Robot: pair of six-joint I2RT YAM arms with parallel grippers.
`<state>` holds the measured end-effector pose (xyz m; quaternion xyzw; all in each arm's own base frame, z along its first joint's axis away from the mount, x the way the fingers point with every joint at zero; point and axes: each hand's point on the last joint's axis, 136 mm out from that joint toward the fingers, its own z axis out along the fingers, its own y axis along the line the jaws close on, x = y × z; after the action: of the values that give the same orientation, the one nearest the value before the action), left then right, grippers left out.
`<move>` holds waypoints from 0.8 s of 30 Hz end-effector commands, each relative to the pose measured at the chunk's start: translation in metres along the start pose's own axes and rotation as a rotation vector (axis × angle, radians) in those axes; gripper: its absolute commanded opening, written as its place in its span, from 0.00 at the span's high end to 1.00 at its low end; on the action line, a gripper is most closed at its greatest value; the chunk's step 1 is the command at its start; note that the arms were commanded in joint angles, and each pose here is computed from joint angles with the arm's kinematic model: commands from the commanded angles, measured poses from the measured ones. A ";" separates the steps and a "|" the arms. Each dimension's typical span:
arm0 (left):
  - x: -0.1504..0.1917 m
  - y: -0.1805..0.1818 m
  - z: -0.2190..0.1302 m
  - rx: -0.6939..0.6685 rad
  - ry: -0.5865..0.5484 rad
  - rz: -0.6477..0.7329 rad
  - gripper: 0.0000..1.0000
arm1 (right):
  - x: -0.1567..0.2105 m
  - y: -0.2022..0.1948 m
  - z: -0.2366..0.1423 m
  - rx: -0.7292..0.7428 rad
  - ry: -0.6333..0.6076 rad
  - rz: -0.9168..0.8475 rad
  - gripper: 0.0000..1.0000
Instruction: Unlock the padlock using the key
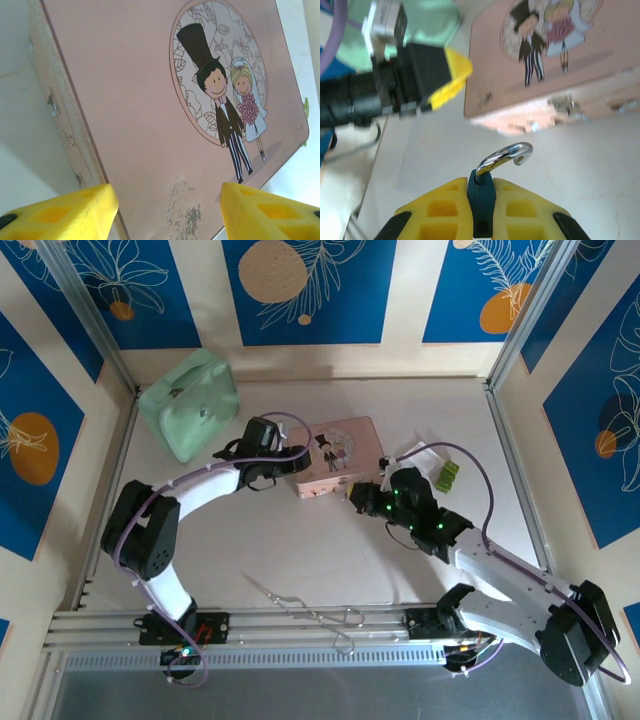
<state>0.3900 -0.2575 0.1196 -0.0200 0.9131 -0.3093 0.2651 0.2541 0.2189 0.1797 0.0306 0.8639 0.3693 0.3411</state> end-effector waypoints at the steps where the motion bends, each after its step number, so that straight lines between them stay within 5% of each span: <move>1: 0.010 0.018 -0.015 -0.084 0.039 0.008 0.35 | 0.044 -0.008 -0.020 0.049 0.245 -0.031 1.00; 13: 0.029 -0.043 -0.085 0.104 0.032 0.104 0.31 | 0.072 0.025 -0.048 -0.095 0.503 -0.024 1.00; 24: 0.100 -0.044 -0.064 0.203 0.152 0.041 0.33 | 0.090 0.009 -0.016 -0.109 0.585 0.025 1.00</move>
<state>0.2726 -0.2616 0.1423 0.0482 0.9063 -0.3597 0.2167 0.1744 0.2381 0.1468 -0.0730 0.9110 0.3962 0.0884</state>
